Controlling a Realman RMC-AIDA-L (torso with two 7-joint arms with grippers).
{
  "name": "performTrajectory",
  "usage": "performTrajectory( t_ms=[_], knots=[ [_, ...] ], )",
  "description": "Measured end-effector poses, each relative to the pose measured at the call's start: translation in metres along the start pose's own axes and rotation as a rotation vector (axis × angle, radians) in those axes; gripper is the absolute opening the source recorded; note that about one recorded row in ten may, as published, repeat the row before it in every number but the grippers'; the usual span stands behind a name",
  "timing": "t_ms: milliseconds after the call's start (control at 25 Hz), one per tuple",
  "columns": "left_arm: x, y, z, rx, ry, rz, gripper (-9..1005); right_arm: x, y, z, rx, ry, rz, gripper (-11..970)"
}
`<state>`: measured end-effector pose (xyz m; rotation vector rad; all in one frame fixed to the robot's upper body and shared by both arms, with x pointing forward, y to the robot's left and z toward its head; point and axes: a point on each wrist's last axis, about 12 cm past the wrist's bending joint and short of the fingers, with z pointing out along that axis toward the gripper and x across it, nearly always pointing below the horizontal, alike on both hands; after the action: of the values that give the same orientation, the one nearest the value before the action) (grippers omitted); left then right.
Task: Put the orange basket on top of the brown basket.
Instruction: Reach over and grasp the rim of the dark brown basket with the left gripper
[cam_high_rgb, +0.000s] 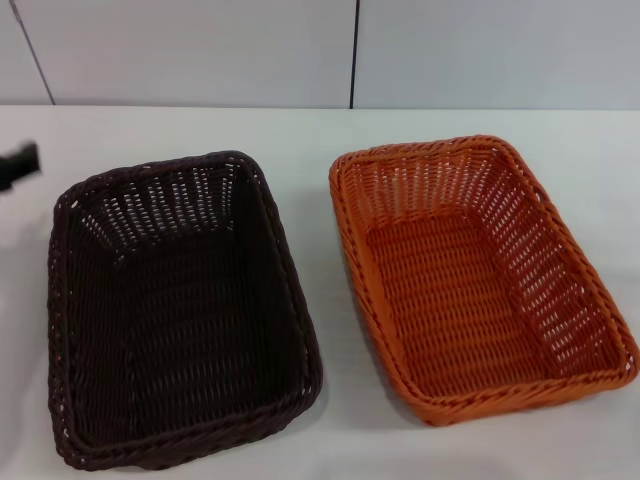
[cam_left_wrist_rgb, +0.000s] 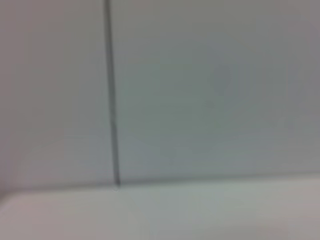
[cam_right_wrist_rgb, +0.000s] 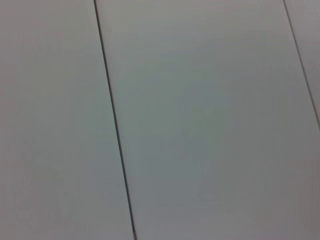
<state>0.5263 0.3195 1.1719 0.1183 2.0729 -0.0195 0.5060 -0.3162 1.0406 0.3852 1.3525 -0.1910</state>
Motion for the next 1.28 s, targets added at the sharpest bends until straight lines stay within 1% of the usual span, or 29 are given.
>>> performTrajectory(
  t_ms=[120, 200, 360, 400, 440, 600, 680, 840, 960, 1000, 1040, 1200, 1280],
  knots=[
    [-0.008, -0.014, -0.007, 0.065, 0.118, 0.018, 778, 0.0, 0.001, 0.0, -0.006, 0.004, 0.001, 809],
    [-0.011, -0.021, -0.009, 0.072, 0.171, 0.035, 776, 0.0, 0.003, 0.002, -0.012, 0.005, 0.003, 809],
    [-0.008, -0.031, -0.008, 0.085, 0.249, 0.033, 773, 0.001, 0.005, 0.002, -0.018, 0.013, 0.005, 809],
    [-0.006, -0.036, -0.007, 0.09, 0.286, 0.03, 772, 0.001, 0.005, 0.003, -0.019, 0.015, 0.005, 810],
    [-0.006, -0.036, -0.007, 0.09, 0.286, 0.03, 772, 0.001, 0.005, 0.003, -0.019, 0.015, 0.005, 810],
    [0.004, -0.036, -0.002, 0.05, 0.375, 0.025, 769, 0.002, 0.007, 0.003, -0.023, 0.022, 0.008, 810],
    [0.006, -0.036, -0.001, 0.05, 0.392, 0.022, 767, 0.002, 0.007, 0.003, -0.024, 0.022, 0.008, 810],
    [0.013, -0.039, 0.005, 0.062, 0.44, 0.02, 764, 0.002, 0.008, 0.004, -0.024, 0.023, 0.01, 810],
    [0.018, -0.044, 0.013, 0.08, 0.474, 0.024, 762, 0.002, 0.008, 0.004, -0.024, 0.024, 0.011, 810],
    [0.021, -0.047, 0.018, 0.087, 0.493, 0.028, 761, 0.002, 0.008, 0.004, -0.025, 0.027, 0.011, 810],
    [0.021, -0.047, 0.018, 0.087, 0.493, 0.028, 761, 0.002, 0.008, 0.004, -0.025, 0.027, 0.011, 810],
    [0.024, -0.052, 0.029, 0.1, 0.537, 0.033, 758, 0.003, 0.008, 0.005, -0.027, 0.035, 0.009, 809],
    [0.023, -0.053, 0.03, 0.104, 0.537, 0.042, 756, 0.003, 0.008, 0.005, -0.028, 0.035, 0.009, 809]
  ],
)
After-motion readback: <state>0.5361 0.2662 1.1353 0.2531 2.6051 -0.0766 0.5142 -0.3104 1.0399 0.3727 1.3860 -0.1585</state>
